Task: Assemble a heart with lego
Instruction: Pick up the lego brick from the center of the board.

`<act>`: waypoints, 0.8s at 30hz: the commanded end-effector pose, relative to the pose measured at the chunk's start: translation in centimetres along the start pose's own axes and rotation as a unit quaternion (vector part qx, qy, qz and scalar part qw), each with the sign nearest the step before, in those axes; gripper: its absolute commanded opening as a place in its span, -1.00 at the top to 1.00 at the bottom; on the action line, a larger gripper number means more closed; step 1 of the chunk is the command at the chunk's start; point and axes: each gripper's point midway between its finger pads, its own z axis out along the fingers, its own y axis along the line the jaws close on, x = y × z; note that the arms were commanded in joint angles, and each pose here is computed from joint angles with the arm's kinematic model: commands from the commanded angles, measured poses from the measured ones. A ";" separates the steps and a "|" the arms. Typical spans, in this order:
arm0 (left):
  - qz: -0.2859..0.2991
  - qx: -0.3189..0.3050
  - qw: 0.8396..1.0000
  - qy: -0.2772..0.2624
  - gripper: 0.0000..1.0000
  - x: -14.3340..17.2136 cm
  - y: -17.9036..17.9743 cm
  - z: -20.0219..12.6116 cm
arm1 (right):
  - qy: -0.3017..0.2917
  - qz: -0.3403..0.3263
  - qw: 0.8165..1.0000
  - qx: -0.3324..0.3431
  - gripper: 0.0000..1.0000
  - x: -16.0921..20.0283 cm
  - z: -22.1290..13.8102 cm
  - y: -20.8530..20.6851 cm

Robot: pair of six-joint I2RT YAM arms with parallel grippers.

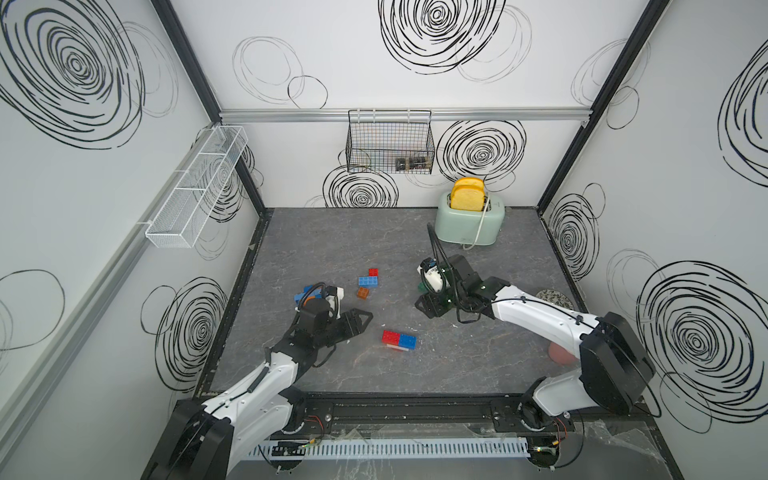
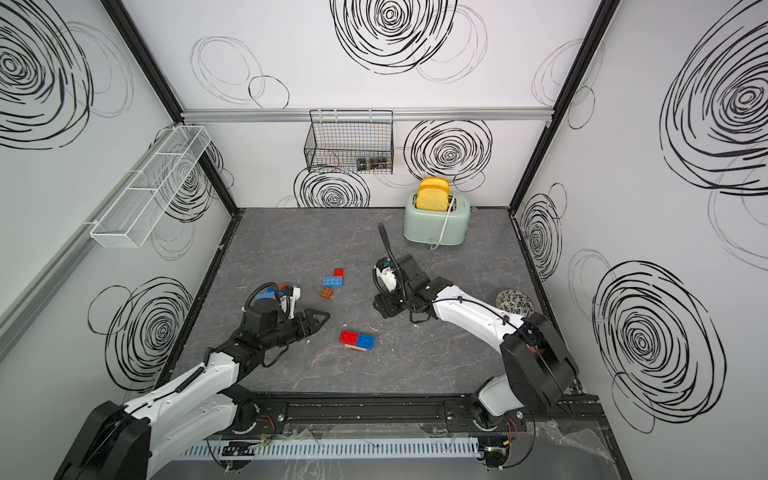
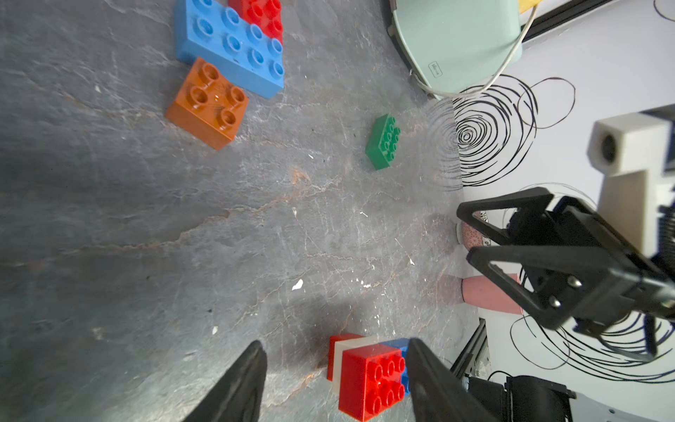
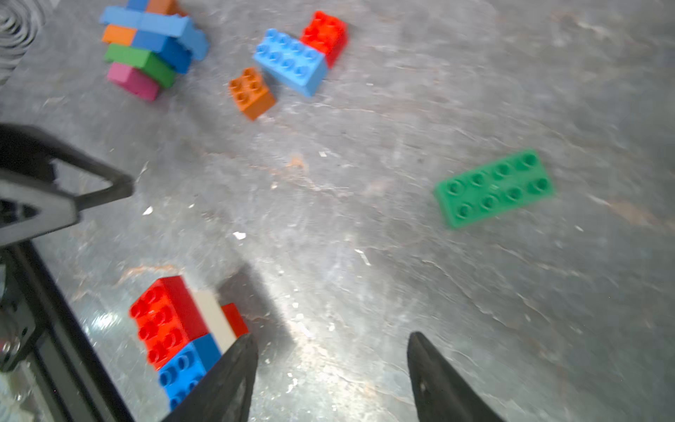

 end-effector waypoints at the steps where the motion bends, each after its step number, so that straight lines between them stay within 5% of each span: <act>1: 0.007 0.014 1.000 0.005 -0.31 0.2 -0.2 -0.1 | -0.012 0.073 0.997 0.009 -0.43 0.1 0.5 -2.1; 8: 0.003 0.016 1.000 0.009 -0.31 0.0 0.1 0.2 | -0.015 0.124 0.992 0.019 -0.44 -0.3 2.5 -5.8; 24: -0.008 0.009 1.000 0.009 -0.30 -0.2 1.1 0.3 | -0.003 0.119 0.993 0.018 -0.45 -3.6 8.3 -7.9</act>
